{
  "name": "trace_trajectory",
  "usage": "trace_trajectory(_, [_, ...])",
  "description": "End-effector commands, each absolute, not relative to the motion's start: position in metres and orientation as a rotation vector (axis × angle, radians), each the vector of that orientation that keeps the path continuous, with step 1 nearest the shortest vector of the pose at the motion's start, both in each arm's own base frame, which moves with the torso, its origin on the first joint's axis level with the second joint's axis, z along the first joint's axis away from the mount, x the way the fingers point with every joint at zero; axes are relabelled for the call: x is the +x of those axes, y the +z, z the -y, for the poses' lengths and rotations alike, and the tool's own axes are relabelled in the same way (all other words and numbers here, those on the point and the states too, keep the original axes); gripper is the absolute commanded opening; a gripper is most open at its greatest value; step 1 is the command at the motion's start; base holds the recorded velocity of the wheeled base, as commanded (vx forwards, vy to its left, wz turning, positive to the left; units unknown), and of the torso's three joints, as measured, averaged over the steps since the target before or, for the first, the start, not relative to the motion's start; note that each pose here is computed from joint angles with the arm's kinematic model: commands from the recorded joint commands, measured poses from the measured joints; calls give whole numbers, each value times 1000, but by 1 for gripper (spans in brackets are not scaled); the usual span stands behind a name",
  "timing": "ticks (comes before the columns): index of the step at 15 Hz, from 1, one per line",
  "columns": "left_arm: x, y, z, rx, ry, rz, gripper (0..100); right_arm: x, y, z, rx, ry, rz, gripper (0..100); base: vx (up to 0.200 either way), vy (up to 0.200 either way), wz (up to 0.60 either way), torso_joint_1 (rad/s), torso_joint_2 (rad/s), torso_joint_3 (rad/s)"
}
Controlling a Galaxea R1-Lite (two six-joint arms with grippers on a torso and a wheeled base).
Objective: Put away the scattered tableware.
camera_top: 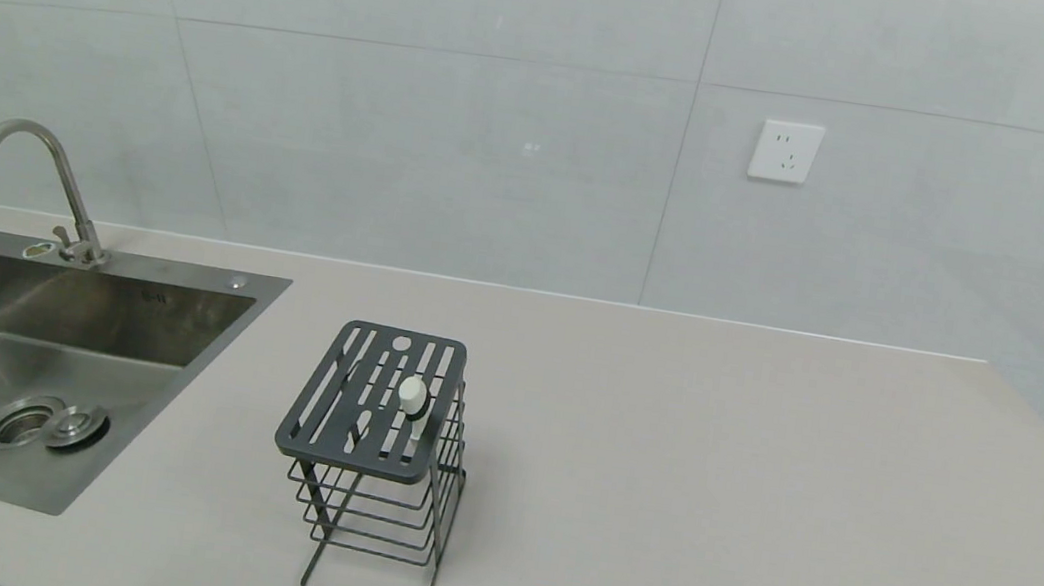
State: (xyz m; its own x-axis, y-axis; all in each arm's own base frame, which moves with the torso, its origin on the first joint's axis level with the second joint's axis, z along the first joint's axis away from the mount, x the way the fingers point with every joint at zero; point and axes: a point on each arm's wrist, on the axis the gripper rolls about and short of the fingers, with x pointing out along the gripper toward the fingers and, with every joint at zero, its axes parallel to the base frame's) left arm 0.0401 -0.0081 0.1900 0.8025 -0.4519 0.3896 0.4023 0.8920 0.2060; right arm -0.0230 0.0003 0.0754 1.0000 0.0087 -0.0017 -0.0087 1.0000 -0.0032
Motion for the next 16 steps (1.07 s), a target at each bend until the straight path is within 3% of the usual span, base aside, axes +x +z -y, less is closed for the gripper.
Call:
trace_trajectory(1, [-1, 171, 12, 152, -426, 526, 100, -23, 75, 0, -5, 9, -3, 100, 0, 0, 0, 0, 0, 0])
trace_trajectory(6, [-26, 126, 14, 132, -461, 394, 100, -23, 75, 0, -5, 9, -3, 100, 0, 0, 0, 0, 0, 0])
trace_trajectory(9, [-17, 98, 10, 151, -296, 127, 100, -23, 75, 0, -6, 6, -3, 100, 0, 0, 0, 0, 0, 0])
trace_trajectory(10, [-16, 83, 8, 136, -231, -23, 100, -23, 75, 0, -5, 5, -3, 100, 0, 0, 0, 0, 0, 0])
trace_trajectory(13, [-15, 79, 5, 114, -75, -73, 100, -23, 75, 0, -5, -5, -3, 100, 0, 0, 0, 0, 0, 0])
trace_trajectory(16, [-19, 77, 3, 106, -168, -35, 100, -23, 75, 0, -5, -5, -3, 100, 0, 0, 0, 0, 0, 0])
